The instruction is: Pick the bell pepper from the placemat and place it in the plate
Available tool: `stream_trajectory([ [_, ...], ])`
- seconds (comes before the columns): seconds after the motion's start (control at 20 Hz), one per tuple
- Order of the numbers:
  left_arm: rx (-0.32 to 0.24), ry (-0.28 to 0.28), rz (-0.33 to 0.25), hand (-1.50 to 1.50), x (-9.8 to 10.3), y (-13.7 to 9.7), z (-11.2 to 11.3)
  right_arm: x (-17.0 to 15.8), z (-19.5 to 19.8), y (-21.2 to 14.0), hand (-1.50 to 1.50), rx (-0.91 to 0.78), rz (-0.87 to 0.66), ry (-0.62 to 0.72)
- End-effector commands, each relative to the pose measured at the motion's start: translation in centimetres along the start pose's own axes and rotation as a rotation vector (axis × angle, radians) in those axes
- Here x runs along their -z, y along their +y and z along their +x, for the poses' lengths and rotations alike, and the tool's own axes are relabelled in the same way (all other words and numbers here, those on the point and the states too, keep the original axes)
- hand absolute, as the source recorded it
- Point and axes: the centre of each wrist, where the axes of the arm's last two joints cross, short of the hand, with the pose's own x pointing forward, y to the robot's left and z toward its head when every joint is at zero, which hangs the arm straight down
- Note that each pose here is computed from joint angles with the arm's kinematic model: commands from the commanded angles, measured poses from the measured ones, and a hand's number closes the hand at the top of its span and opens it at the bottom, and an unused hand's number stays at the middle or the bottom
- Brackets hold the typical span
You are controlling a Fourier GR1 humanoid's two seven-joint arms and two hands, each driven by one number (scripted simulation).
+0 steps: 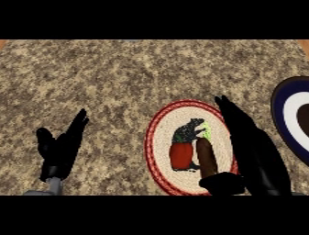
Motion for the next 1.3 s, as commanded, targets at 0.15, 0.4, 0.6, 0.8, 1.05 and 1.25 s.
stream_trajectory([
  [0.15, -0.02, 0.047, -0.012, 0.0, 0.7, -1.5, -1.1, 0.4, 3.3, 3.4, -1.5, -0.069, 0.082, 0.103],
  [0.4, -0.016, 0.049, -0.016, 0.0, -1.4, -0.4, -0.4, 0.2, 2.7, 7.4, -1.5, -0.043, 0.146, 0.107],
  [0.6, -0.009, 0.05, -0.013, 0.0, -0.4, -0.8, -2.4, 2.1, 4.1, 5.6, -1.5, -0.034, 0.135, 0.097],
  [0.8, -0.009, 0.064, -0.019, 0.0, -0.2, -0.2, -0.5, 2.4, 4.6, 7.0, -1.5, -0.067, 0.134, 0.115],
  [1.05, -0.026, 0.062, -0.016, 0.0, -0.1, 1.0, -0.8, 3.4, 1.8, 8.9, -1.5, -0.154, 0.102, 0.178],
  [1.25, -0.016, 0.069, -0.005, 0.0, 0.5, -0.6, -1.0, 2.7, 1.4, 9.9, -1.5, -0.158, 0.116, 0.199],
])
